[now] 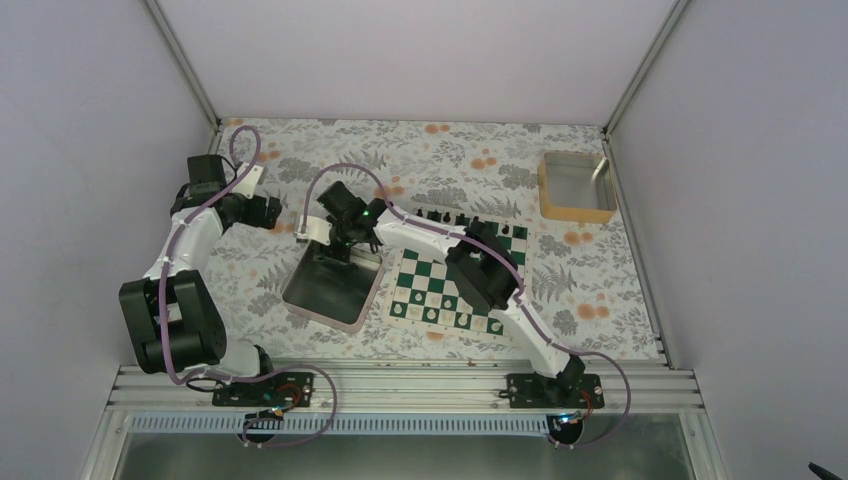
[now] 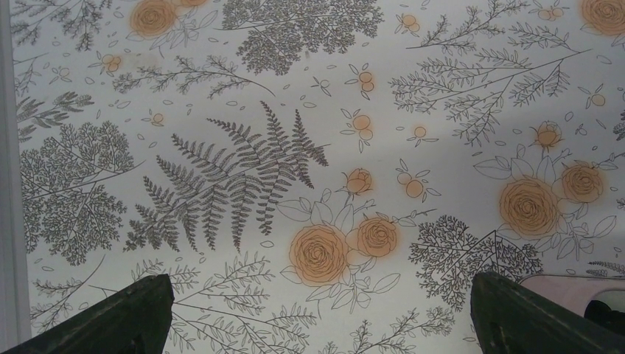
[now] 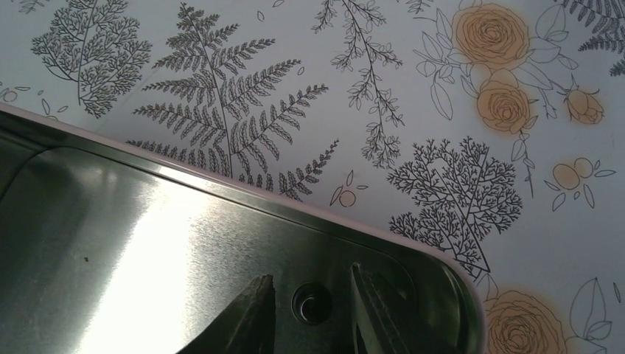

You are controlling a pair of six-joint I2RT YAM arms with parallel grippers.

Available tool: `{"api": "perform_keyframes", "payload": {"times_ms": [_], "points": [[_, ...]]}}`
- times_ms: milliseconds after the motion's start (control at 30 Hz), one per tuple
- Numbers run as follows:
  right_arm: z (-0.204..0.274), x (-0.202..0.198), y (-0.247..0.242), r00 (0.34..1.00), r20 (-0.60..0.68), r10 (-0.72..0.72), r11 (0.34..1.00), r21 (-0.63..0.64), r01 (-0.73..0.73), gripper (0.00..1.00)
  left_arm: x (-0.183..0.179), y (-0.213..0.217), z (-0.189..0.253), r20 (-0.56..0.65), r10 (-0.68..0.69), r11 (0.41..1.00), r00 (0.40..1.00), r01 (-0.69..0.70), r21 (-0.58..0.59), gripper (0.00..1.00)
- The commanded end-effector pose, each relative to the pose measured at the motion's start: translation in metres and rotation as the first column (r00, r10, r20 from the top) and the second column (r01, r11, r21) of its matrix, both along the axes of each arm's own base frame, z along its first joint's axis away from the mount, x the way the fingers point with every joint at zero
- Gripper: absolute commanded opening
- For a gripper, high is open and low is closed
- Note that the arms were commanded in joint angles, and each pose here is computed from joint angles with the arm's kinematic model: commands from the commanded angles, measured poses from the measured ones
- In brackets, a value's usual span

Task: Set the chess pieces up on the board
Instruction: Pick up the chess piece from the storage box.

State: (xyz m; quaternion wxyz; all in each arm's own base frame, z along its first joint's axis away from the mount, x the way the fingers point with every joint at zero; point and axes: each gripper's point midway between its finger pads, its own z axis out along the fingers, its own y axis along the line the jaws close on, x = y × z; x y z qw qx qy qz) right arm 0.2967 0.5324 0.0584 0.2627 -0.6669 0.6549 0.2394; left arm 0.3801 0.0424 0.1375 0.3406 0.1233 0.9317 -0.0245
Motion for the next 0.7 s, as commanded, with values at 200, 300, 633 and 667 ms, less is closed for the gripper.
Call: {"api": "perform_keyframes", "payload": {"times_ms": [200,300,633,667], "points": [[-0.015,-0.002,-0.003,1.0,0.008,0.004,0.999,-0.039,-0.004,0.27,0.001,-0.002,0.01,0.04,-0.016,1.0,0.999,0.017,-0.006,1.0],[-0.017,-0.002,-0.003,1.0,0.003,0.005,0.999,-0.042,-0.005,0.27,0.001,-0.003,0.009,0.039,-0.017,1.0,0.999,0.018,-0.006,1.0],[-0.024,-0.005,-0.004,1.0,-0.013,0.01,0.998,-0.055,-0.011,0.24,0.001,-0.003,0.008,0.036,-0.018,1.0,0.999,0.018,-0.007,1.0],[-0.024,-0.005,-0.004,1.0,-0.012,0.012,0.998,-0.053,-0.012,0.24,0.001,-0.003,0.009,0.037,-0.018,1.0,0.999,0.018,-0.007,1.0]]}}
